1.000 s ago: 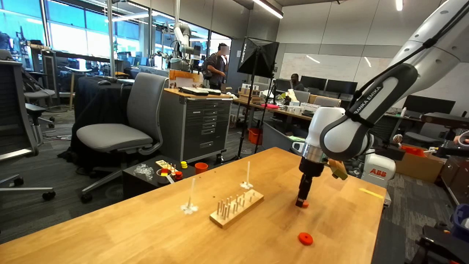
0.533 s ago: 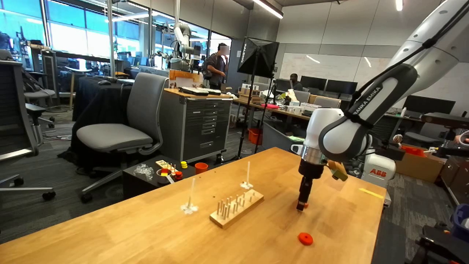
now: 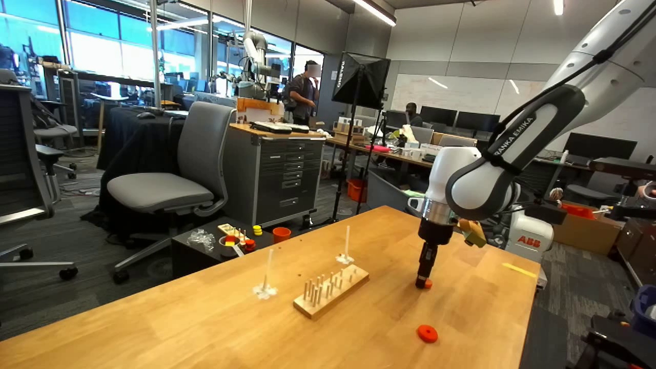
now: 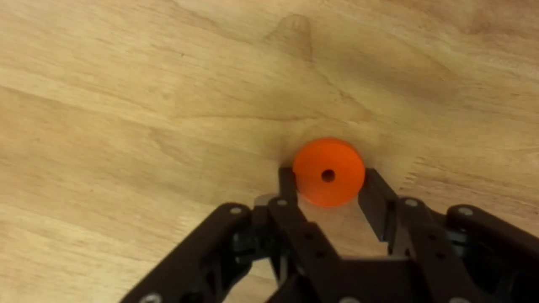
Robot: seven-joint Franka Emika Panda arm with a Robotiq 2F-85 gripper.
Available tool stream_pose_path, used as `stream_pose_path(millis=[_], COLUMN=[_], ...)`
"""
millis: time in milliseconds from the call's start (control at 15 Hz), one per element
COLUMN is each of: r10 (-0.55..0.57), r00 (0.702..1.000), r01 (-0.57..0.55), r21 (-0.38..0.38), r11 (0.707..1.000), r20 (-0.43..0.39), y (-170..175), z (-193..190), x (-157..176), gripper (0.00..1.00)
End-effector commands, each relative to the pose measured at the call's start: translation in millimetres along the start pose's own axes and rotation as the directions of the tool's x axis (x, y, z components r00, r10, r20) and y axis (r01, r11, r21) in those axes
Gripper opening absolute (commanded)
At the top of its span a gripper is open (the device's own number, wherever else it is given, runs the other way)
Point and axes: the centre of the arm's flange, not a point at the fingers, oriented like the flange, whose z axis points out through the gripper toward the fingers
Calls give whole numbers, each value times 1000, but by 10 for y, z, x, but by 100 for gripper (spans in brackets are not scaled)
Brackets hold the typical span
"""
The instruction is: Pick up the orange ring on the right and place it on the wooden stand
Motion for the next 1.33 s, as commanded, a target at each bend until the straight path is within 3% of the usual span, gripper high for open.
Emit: stream_pose_path(millis=[0, 333, 867, 1267], r10=[0, -42, -136, -145], r00=[1000, 999, 990, 986], r01=[1, 42, 138, 151], r21=[-8, 19, 66, 67], r11=[1000, 999, 988, 986], r20=[27, 20, -36, -87], y=[-16, -188, -781, -891], z=[-25, -77, -274, -574], x=[0, 84, 469, 740], gripper=[18, 18, 18, 18])
